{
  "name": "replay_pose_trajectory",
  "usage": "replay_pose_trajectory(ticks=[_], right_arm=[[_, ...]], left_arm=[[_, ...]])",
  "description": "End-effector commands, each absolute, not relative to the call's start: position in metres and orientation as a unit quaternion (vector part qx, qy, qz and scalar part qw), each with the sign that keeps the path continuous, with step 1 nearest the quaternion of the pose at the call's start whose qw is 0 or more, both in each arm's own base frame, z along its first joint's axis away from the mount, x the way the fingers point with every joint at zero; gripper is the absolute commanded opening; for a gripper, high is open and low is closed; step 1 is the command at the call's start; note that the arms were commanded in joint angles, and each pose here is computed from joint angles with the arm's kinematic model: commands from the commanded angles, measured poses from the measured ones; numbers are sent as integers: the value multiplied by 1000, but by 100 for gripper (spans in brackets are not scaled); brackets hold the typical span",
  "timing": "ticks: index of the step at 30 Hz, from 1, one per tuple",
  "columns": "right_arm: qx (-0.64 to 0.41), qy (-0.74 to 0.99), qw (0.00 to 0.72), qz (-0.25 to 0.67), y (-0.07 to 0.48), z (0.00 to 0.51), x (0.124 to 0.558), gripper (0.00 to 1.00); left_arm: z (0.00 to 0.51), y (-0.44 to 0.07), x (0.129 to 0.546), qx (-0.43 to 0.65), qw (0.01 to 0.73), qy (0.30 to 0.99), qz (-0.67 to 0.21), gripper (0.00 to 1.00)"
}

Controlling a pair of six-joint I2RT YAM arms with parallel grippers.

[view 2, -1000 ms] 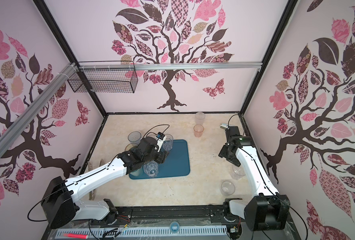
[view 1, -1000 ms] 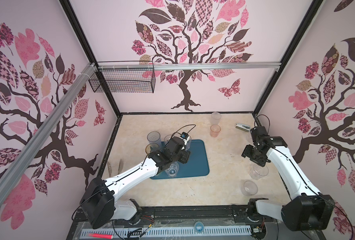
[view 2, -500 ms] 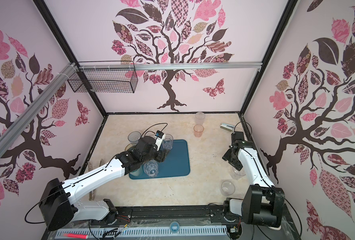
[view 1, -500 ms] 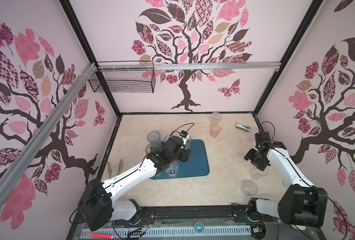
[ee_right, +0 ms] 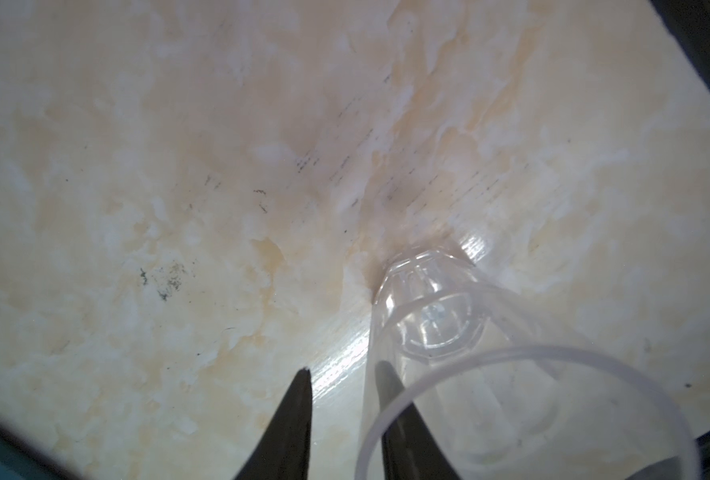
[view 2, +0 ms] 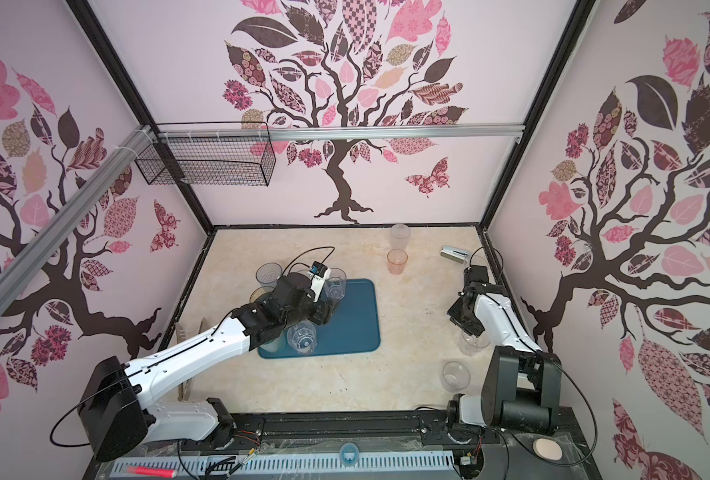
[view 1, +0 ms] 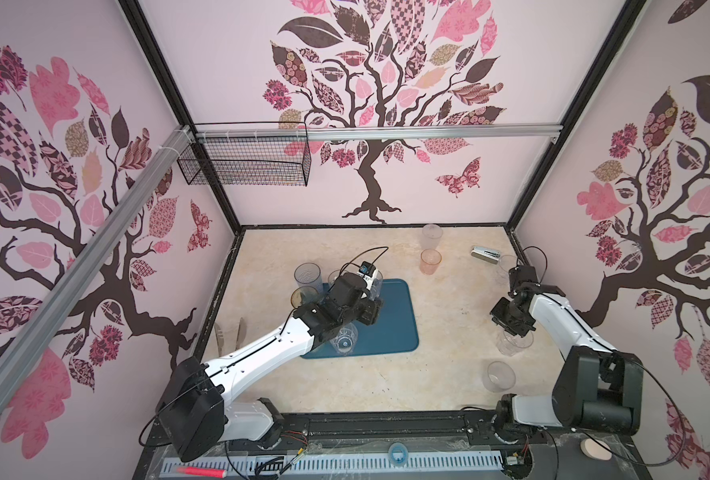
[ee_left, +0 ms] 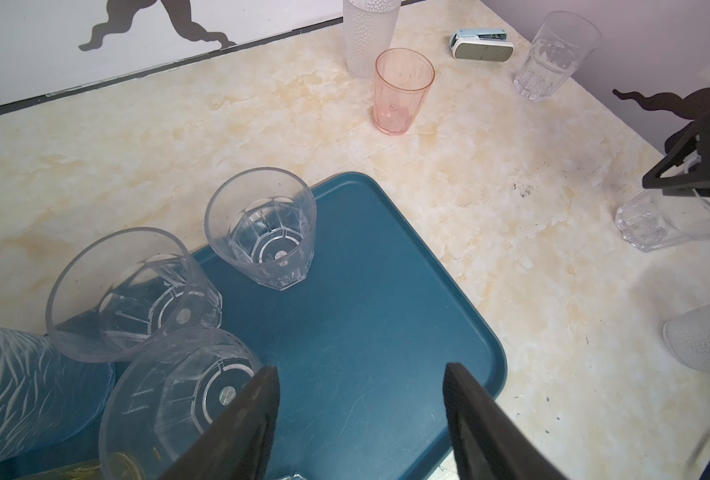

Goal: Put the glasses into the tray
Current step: 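Grasp a clear cup beside the tray with the right gripper, then carry the clear cup over the tray and lower it with the right gripper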

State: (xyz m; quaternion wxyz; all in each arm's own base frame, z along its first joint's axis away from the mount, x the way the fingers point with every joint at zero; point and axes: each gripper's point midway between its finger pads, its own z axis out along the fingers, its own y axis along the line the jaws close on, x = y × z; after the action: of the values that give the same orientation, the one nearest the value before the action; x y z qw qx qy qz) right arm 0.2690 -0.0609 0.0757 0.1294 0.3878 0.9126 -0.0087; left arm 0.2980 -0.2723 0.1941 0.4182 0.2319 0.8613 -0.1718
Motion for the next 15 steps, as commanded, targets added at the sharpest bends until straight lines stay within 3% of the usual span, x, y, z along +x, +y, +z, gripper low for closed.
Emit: replay_pose_trajectory(ticks=[1, 6, 15], right_arm=[[384, 915, 125, -6, -62, 68, 275, 22], [362, 922, 134, 8, -55, 81, 283, 7], [243, 951, 191, 9, 12, 146, 310, 1]], left_arm=[[187, -270, 295, 233, 415, 863, -171, 67], [187, -269, 296, 233, 415, 863, -167, 67], [210, -255, 299, 229, 449, 853, -139, 67]])
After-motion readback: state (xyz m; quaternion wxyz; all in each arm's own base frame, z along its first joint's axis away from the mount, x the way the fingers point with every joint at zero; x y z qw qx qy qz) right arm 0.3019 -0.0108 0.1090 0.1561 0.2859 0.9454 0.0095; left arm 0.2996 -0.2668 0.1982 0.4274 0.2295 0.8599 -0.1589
